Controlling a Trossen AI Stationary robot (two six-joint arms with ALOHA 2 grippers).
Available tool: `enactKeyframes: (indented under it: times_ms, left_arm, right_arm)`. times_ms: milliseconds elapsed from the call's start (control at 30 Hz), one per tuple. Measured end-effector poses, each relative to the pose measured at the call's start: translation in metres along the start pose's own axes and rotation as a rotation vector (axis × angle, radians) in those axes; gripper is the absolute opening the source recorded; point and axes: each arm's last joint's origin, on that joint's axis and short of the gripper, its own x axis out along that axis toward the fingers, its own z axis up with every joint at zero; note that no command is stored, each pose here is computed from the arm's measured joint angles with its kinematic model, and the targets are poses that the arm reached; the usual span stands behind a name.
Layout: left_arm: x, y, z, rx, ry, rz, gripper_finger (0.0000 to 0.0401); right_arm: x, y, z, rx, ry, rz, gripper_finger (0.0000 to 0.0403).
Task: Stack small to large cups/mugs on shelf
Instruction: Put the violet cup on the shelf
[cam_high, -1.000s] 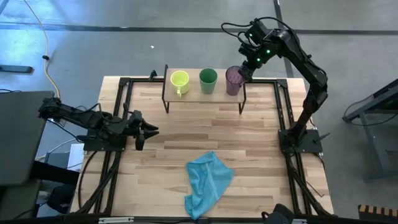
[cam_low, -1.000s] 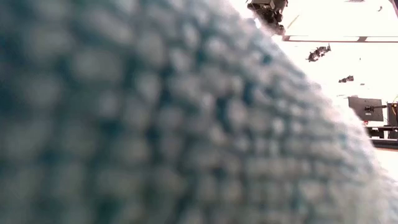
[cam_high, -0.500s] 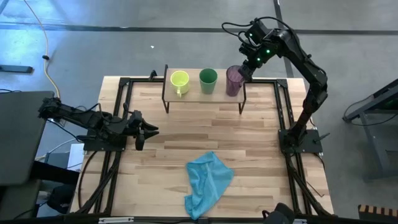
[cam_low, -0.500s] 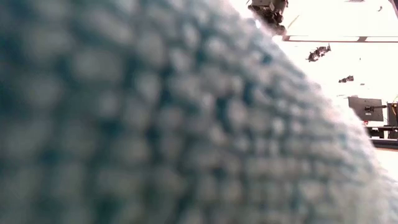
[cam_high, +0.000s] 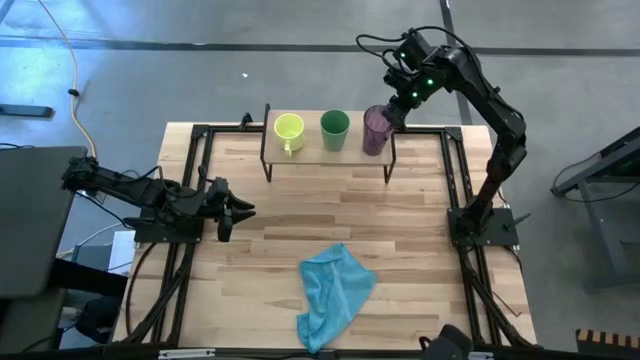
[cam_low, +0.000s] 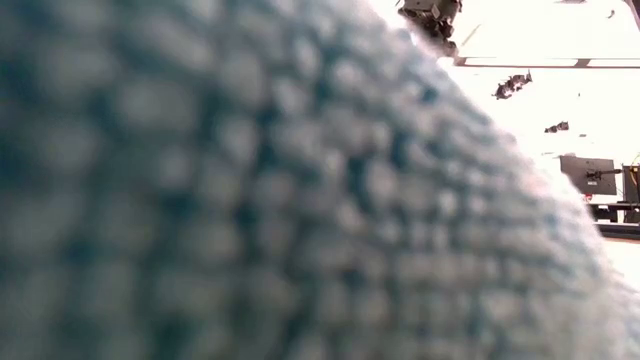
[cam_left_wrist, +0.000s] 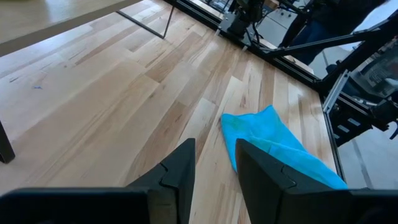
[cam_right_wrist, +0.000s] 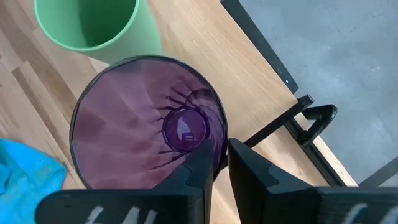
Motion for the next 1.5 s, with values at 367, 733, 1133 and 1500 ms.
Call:
enactKeyframes:
  times_ms: [367, 733, 1133, 1500]
  left_arm:
    - [0.000, 0.000, 0.000, -0.016, 0.003, -0.004, 0.0104]
    - [0.000, 0.000, 0.000, -0.009, 0.005, -0.006, 0.0104]
    - [0.000, 0.000, 0.000, -0.015, 0.005, -0.006, 0.0104]
    - [0.000, 0.000, 0.000, -0.016, 0.005, -0.006, 0.0104]
  right_arm:
    - [0.016, -0.002, 0.007, -0.001, 0.031, 0.013, 0.0042]
    - [0.016, -0.006, 0.009, -0.008, 0.001, 0.000, 0.0042]
    - [0.015, -0.007, 0.012, -0.007, -0.026, -0.005, 0.0042]
    - [0.015, -0.007, 0.014, -0.009, -0.046, -0.007, 0.0042]
